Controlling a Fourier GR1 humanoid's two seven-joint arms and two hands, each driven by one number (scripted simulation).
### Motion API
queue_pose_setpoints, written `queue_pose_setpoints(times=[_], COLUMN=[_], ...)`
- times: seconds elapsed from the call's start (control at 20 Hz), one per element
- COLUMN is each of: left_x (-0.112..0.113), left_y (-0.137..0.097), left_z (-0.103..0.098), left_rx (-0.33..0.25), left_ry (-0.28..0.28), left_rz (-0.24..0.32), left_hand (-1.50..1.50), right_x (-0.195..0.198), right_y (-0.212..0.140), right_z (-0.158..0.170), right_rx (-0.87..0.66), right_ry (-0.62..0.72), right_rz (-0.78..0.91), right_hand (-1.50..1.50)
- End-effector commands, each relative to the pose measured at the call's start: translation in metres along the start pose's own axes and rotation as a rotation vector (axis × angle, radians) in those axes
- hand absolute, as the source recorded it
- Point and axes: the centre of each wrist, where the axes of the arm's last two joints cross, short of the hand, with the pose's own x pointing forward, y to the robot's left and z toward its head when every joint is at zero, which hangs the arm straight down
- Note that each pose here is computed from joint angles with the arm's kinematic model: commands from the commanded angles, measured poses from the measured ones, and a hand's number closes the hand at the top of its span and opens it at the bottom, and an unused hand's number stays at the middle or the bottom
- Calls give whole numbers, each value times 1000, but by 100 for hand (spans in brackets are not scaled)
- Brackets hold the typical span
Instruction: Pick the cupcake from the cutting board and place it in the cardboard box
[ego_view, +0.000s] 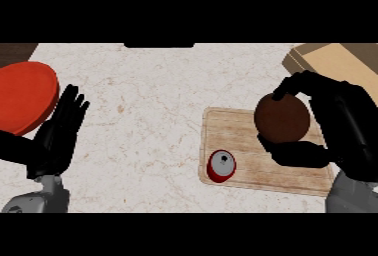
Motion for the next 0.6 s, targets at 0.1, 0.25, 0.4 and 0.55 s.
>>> queue_pose_setpoints(times=[0.1,0.25,0.4,0.55], left_x=[3,7,3,-4], left_y=[-13,-5,-14,3], left_z=[0,-23,4,5], left_rx=[0,11,-13,-21], left_ry=[2,-3,4,8], left_rz=[-5,8,7,5], left_hand=[0,0,0,0], right_x=[-30,-68,-91,-128], right_y=[-48,-50,-43,-50], right_z=[-24,-41,-60,-65], right_rx=[-102,-79,-76,-130], right_ry=[144,183,222,239], right_rz=[-23,-17,37,41], right_hand=[150,150,150,150])
